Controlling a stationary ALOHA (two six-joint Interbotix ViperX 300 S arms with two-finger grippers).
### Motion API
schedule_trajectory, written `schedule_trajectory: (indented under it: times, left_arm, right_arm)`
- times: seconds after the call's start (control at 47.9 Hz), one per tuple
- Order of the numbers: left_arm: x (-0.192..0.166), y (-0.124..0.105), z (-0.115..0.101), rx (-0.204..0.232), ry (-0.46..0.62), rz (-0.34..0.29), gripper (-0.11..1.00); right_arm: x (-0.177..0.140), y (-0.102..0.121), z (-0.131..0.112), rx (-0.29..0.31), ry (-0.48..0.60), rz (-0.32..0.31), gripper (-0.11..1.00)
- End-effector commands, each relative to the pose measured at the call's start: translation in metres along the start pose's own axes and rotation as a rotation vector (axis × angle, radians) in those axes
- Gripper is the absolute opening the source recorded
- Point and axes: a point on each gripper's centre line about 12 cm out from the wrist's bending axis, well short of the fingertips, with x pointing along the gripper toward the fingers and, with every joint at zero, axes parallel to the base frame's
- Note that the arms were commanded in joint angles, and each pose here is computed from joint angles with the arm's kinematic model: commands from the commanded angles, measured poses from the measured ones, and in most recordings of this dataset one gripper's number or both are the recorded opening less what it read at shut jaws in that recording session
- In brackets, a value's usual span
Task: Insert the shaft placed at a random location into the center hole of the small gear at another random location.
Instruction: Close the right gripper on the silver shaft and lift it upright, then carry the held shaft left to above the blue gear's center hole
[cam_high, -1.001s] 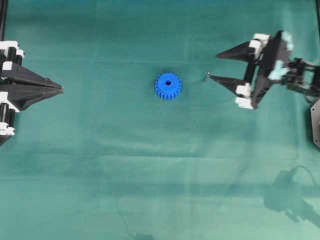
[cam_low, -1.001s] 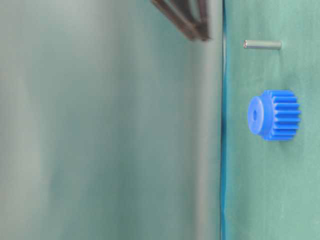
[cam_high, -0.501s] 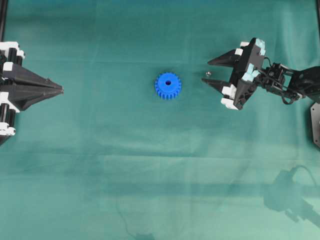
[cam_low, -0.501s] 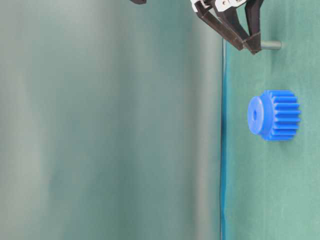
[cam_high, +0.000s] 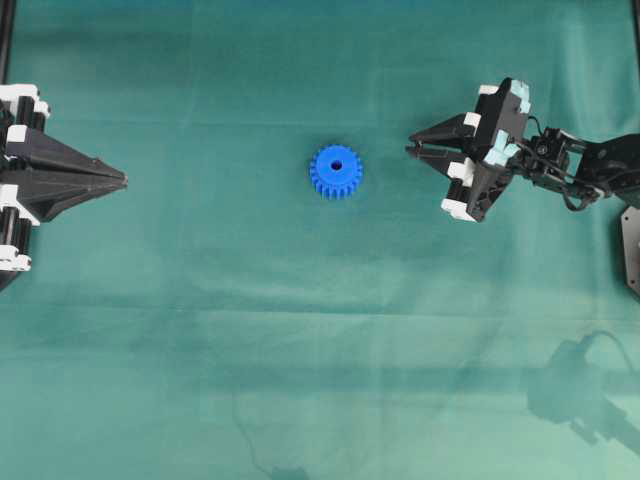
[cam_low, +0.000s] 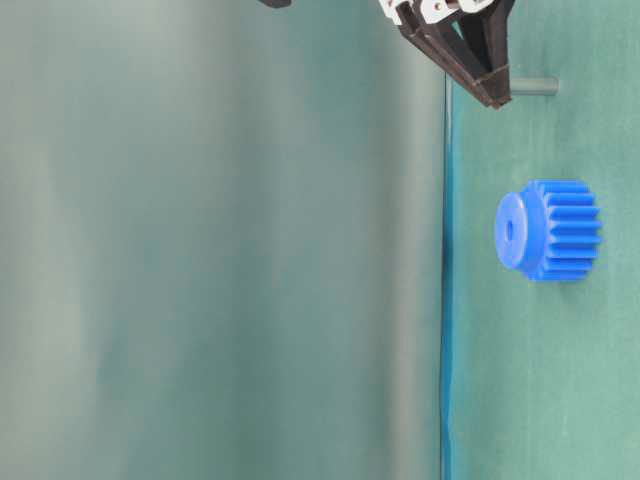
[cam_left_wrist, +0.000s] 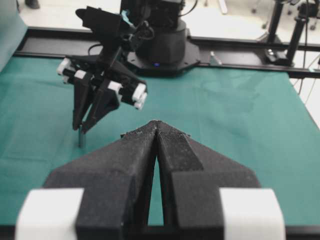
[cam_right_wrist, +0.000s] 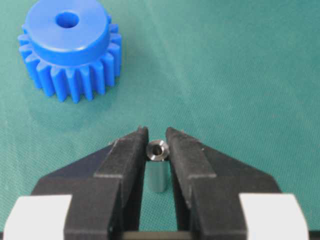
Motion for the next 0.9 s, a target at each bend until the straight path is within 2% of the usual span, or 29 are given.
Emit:
schedule_trajectory:
  times: [0.0,0.146,0.25,0.48,0.647,0.876]
  left_arm:
    - [0.002,0.0,0.004,-0.001,-0.009,0.002,0.0]
    - [0.002,0.0,0.003,-0.006,-0.005,0.002,0.0]
    - [0.002,0.0,0.004,-0.008,-0.005,0.002,0.0]
    - [0.002,0.0,0.003,-0.008,-0.003,0.002,0.0]
    - [0.001,0.0,0.003,-0.008,-0.005,0.002,0.0]
    - [0.002,0.0,0.003,-0.008,-0.005,0.002,0.0]
  right_arm:
    - [0.0,0.003,0.008,0.001,-0.032,0.009,0.14]
    - [-0.004,0.004,0.019,0.006,-0.062,0.014,0.14]
    - [-0.013,0.006,0.037,0.014,-0.087,0.021,0.14]
    - [-0.036,0.011,0.072,0.014,-0.067,0.048,0.14]
    - [-0.044,0.011,0.076,0.015,-0.059,0.054,0.14]
    - [-0.034,0.019,0.081,0.009,-0.068,0.072,0.14]
